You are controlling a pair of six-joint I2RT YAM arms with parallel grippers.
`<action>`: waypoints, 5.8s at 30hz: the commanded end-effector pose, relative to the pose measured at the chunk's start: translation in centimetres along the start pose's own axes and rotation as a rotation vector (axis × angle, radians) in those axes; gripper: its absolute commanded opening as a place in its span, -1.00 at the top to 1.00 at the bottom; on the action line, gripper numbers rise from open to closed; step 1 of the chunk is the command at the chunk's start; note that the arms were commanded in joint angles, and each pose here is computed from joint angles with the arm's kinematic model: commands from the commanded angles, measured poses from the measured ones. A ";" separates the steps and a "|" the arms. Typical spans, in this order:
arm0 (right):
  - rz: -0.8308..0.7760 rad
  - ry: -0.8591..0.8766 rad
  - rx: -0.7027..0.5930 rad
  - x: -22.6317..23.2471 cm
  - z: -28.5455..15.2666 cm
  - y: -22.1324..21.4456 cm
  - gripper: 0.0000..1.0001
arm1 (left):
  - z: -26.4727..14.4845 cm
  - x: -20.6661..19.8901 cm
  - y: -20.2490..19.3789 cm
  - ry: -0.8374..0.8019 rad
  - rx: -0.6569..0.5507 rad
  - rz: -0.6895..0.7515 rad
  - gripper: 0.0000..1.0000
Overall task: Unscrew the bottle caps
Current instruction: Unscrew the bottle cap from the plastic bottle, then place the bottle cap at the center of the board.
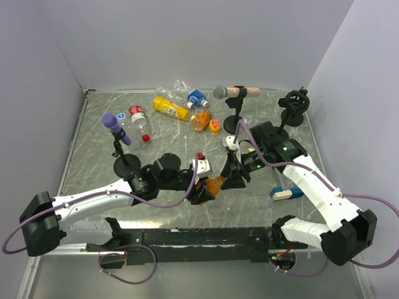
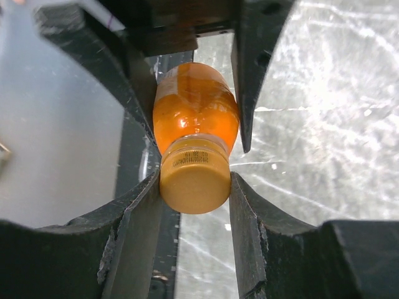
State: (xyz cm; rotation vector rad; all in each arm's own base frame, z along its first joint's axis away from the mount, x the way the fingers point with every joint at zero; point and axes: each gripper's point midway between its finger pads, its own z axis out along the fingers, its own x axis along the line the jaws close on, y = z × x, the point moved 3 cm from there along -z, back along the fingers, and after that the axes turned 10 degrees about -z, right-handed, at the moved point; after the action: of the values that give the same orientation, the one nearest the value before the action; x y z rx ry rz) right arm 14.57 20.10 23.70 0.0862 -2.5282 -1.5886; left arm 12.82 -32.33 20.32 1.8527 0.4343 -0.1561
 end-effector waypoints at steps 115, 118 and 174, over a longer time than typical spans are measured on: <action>-0.185 -0.064 0.035 -0.4 -0.8 -0.6 0.46 | -1.8 -1.2 -0.6 -0.131 0.075 0.043 0.52; -0.134 -0.108 0.055 -0.8 -1.0 -0.7 0.45 | -2.3 -0.6 -0.2 -0.063 0.037 0.052 0.53; 0.592 -0.725 0.716 -8.5 -8.8 -23.4 -0.05 | -11.0 1.3 1.7 0.313 -0.210 0.173 0.50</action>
State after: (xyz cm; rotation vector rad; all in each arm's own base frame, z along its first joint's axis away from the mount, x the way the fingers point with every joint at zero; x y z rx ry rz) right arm 23.54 3.16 4.53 -1.2289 -3.0451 -0.4512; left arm 13.31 -22.25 24.59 1.7195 0.4862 0.2721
